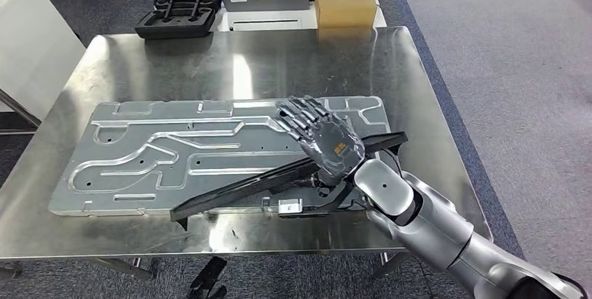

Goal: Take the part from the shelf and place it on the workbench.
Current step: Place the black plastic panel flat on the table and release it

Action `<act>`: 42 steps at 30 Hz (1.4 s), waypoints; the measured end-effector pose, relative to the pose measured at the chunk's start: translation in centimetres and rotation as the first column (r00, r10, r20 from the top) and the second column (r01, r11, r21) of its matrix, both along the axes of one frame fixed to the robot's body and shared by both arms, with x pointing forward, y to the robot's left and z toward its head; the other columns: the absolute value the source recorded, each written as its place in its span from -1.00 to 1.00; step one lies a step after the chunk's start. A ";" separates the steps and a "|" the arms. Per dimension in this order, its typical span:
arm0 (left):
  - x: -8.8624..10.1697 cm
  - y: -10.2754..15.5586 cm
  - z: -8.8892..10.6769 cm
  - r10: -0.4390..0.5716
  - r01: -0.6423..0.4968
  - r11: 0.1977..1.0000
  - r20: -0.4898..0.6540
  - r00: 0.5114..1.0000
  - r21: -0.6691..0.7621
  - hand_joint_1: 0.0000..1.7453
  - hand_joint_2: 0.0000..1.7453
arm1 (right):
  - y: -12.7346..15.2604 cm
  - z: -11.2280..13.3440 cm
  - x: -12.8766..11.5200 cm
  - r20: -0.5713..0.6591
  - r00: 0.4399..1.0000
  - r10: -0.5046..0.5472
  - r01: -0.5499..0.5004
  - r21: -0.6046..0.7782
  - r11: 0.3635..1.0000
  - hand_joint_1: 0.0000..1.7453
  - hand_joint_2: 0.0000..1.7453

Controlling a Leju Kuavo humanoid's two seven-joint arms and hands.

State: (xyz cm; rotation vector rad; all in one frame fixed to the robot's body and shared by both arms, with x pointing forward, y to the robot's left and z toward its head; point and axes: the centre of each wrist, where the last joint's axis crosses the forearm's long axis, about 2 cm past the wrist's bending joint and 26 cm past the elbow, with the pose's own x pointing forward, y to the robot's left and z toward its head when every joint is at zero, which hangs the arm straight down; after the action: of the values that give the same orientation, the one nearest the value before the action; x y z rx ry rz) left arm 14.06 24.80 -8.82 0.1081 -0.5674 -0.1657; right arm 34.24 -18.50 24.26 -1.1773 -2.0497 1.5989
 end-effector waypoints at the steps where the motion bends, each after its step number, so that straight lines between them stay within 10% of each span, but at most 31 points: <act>1: 0.9 -0.1 0.3 0.016 -0.016 1.000 0.002 1.000 0.004 -1.00 -1.00 | 0.6 0.2 0.0 0.004 1.000 0.020 -0.020 0.007 1.000 -1.00 -1.00; 10: 8.4 0.5 3.3 0.178 -0.178 0.984 -0.001 0.984 -0.013 -1.00 -1.00 | 6.4 0.9 -0.1 0.024 0.970 0.241 -0.242 0.076 0.967 -1.00 -1.00; 42: 10.0 3.0 4.0 0.280 -0.280 0.960 0.012 0.960 -0.032 -1.00 -1.00 | 10.5 3.3 -1.6 0.088 0.917 0.390 -0.397 0.309 0.864 -1.00 -1.00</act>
State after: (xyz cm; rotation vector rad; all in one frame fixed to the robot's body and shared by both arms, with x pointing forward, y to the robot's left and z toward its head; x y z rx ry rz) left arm 24.01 27.83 -4.85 0.1596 -0.5647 0.1197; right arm 32.59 -8.04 27.53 -0.6927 -2.5704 1.3259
